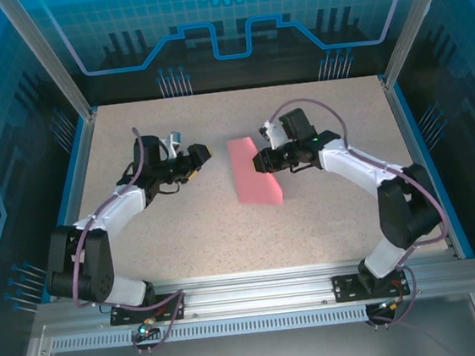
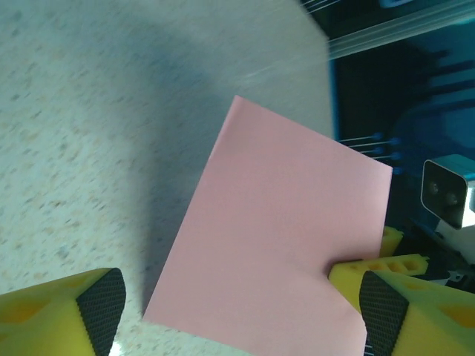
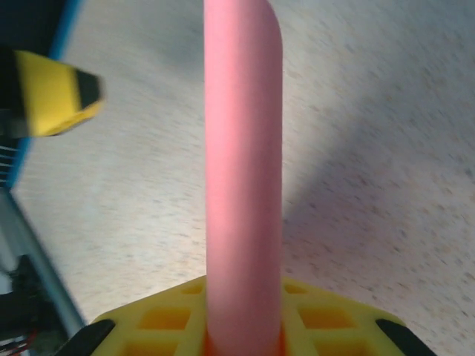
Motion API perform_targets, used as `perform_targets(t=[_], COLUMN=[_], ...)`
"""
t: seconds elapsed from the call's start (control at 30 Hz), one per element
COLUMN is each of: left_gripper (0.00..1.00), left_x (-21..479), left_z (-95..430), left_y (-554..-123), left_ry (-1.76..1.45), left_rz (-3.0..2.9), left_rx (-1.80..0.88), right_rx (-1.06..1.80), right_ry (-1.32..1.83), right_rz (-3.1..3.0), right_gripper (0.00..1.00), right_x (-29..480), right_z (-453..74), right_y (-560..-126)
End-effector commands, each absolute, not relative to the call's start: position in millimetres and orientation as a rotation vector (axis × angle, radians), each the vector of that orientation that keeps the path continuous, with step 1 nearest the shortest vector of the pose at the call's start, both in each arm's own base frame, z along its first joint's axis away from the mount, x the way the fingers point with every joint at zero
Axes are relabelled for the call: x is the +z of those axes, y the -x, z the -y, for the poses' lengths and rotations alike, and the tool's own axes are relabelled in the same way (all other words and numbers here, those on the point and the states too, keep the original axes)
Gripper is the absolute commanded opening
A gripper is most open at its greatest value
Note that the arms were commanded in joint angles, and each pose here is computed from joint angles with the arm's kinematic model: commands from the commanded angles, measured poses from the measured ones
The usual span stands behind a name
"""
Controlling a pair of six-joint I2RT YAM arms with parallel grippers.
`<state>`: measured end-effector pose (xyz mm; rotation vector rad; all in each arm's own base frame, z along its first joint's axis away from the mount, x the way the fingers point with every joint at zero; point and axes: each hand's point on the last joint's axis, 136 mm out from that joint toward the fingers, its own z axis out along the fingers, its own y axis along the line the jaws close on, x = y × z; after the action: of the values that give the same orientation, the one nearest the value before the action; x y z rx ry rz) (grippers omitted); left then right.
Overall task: Fold a paper plane with a square sheet of paper (fold left side to right side)
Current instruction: Pick up the square sheet of paper from the center of the table, then place a square sheet of paper at the center of the table.
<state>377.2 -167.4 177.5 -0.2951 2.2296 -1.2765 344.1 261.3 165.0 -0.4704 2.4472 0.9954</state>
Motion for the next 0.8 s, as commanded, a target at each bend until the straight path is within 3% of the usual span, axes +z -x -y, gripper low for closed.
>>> perform_targets(t=[0.0,0.33,0.77], left_gripper=[0.87,0.92,0.93], left_x=[231.2,274.0,301.3], left_z=[187.0,204.1,229.8], left_y=[-363.9,-334.6,-313.7], left_ry=[0.030,-0.214,-0.404], left_rz=[-2.031,-1.851,-1.776], left_rx=[-1.469,-1.568,-1.604], right_rx=[1.195,1.379,1.459], right_ry=[0.632,0.818,0.868], right_rz=[-2.267,-1.997,-1.842], right_gripper=[0.23,0.23,0.24], right_x=[212.7,300.2,339.7], right_z=[-273.7,-277.7,-277.0], right_y=[-325.2,-280.5,-254.1])
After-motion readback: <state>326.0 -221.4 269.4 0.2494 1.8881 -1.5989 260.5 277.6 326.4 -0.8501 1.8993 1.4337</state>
